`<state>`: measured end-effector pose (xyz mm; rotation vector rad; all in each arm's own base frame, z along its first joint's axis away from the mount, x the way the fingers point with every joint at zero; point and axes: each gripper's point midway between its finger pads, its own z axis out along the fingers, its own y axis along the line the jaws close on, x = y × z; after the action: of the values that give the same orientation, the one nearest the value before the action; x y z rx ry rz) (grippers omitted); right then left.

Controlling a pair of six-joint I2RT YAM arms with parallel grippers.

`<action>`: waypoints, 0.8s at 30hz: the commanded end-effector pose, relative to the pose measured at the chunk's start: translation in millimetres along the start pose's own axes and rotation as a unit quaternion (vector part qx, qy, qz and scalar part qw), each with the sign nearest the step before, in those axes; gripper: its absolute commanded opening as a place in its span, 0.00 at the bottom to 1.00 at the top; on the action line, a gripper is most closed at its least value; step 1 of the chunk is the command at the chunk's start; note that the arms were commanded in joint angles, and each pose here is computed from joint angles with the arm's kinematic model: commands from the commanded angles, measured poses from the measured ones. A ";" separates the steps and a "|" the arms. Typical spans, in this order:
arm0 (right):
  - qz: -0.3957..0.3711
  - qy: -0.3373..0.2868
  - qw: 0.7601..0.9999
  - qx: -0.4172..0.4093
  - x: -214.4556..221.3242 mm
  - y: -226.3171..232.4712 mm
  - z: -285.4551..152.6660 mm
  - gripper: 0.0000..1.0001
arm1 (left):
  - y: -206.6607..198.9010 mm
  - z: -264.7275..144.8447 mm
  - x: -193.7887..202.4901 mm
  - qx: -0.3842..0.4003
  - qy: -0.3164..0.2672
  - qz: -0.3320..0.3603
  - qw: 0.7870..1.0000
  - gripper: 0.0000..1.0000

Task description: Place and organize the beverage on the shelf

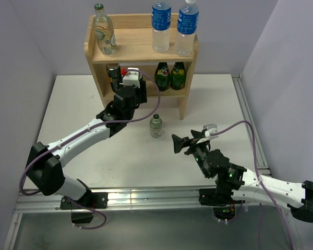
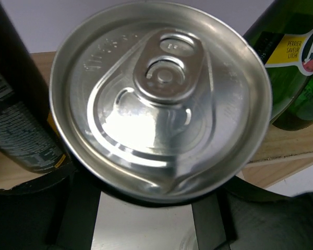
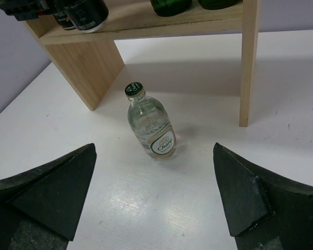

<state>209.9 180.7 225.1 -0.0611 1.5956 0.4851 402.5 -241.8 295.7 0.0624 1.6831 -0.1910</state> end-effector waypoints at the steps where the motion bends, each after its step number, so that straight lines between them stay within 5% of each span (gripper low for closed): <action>1: 0.013 -0.016 1.000 -0.005 -8.4 1.6 1.6 1.00 | -11.1 2.4 -65.8 0.020 -0.081 -0.034 0.996 0.00; 24: 0.017 -0.013 1.000 -0.002 -2.2 -2.4 3.4 1.00 | 5.3 44.8 -54.9 -0.016 -0.086 -0.050 0.995 0.00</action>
<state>212.6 179.9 220.4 -0.0615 1.5954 0.4884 444.2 -239.4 280.9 0.0330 1.6887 -0.1443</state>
